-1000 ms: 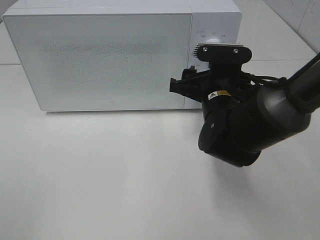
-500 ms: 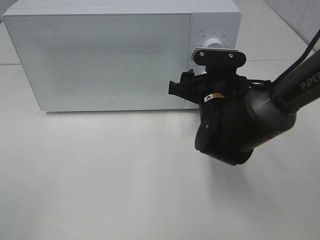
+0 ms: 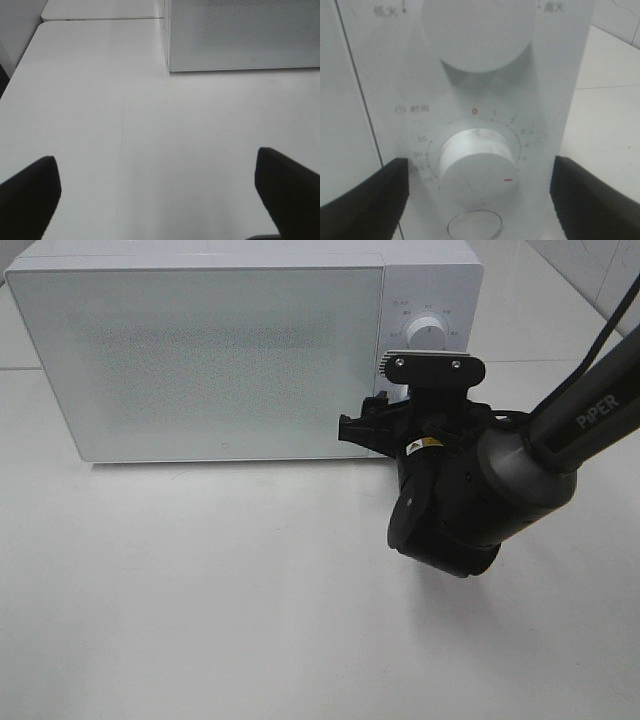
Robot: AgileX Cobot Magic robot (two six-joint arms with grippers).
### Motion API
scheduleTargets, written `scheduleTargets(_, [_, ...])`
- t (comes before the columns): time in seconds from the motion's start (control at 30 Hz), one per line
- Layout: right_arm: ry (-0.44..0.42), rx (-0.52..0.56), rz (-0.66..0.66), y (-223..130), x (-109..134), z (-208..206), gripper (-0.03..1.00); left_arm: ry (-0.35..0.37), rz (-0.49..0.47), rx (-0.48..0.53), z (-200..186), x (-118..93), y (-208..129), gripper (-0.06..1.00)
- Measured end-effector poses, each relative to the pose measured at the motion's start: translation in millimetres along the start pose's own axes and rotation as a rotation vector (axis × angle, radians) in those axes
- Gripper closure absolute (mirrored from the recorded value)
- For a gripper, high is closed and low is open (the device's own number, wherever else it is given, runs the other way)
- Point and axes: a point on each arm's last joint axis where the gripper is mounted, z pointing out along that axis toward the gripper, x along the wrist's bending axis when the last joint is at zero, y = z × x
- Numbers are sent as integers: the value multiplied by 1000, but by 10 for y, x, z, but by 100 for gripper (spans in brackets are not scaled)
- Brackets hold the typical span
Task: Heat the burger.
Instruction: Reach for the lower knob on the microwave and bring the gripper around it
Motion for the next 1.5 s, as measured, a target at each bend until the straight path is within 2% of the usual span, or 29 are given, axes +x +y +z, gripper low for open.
scheduleTargets(1.0, [34, -4, -122, -49, 32, 9, 21, 0, 0, 0, 0, 0, 0, -3])
scheduleTargets(1.5, [35, -12, -103, -7, 25, 11, 21, 0, 0, 0, 0, 0, 0, -3])
